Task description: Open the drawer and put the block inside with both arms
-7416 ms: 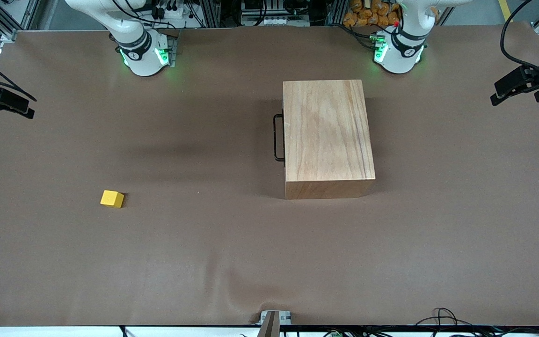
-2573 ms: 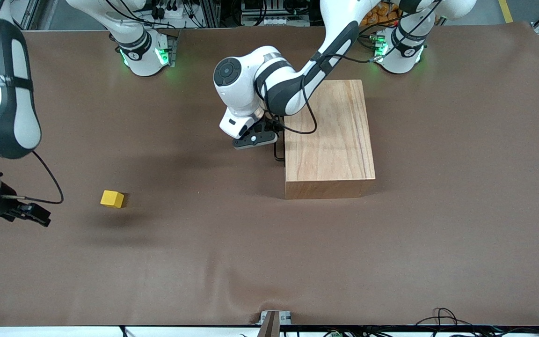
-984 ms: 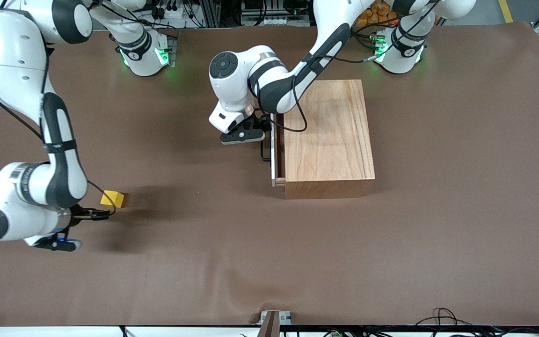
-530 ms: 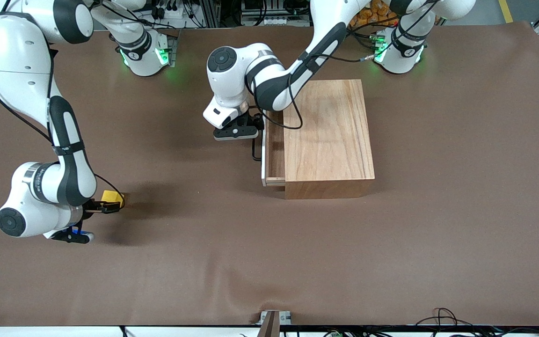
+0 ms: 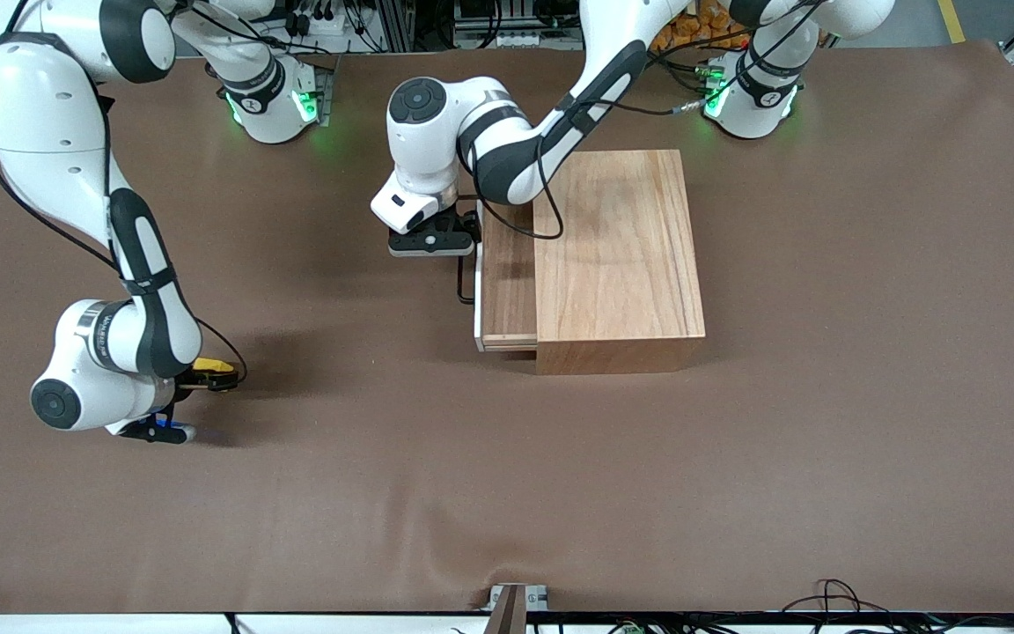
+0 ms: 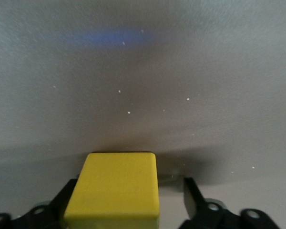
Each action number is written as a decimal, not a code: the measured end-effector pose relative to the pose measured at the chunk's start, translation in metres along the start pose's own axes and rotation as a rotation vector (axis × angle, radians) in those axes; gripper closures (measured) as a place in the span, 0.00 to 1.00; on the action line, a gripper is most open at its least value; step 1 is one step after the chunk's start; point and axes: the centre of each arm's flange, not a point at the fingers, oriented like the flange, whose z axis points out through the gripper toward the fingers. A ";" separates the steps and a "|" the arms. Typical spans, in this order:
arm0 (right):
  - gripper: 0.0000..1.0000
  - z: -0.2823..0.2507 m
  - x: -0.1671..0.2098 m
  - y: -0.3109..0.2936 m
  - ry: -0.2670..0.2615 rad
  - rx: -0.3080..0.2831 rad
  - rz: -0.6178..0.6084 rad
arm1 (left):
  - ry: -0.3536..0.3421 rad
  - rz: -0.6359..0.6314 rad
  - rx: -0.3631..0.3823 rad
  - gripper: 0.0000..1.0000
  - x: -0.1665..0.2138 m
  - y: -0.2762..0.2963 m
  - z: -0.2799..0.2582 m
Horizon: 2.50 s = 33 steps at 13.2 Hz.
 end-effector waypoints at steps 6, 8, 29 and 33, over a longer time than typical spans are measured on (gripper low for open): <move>0.44 -0.043 -0.001 -0.008 0.071 0.003 -0.032 | 0.015 0.004 -0.037 0.00 -0.001 0.005 0.000; 0.44 -0.090 -0.003 -0.005 0.144 0.001 -0.104 | 0.024 0.013 -0.065 0.00 -0.006 0.011 0.001; 0.44 -0.319 -0.090 -0.019 0.223 -0.302 -1.802 | 0.043 -0.082 -0.149 0.00 0.063 -0.042 -0.203; 0.44 -0.297 -0.131 -0.209 0.166 -0.298 -2.052 | 0.059 -0.063 -0.095 0.00 0.115 -0.106 -0.250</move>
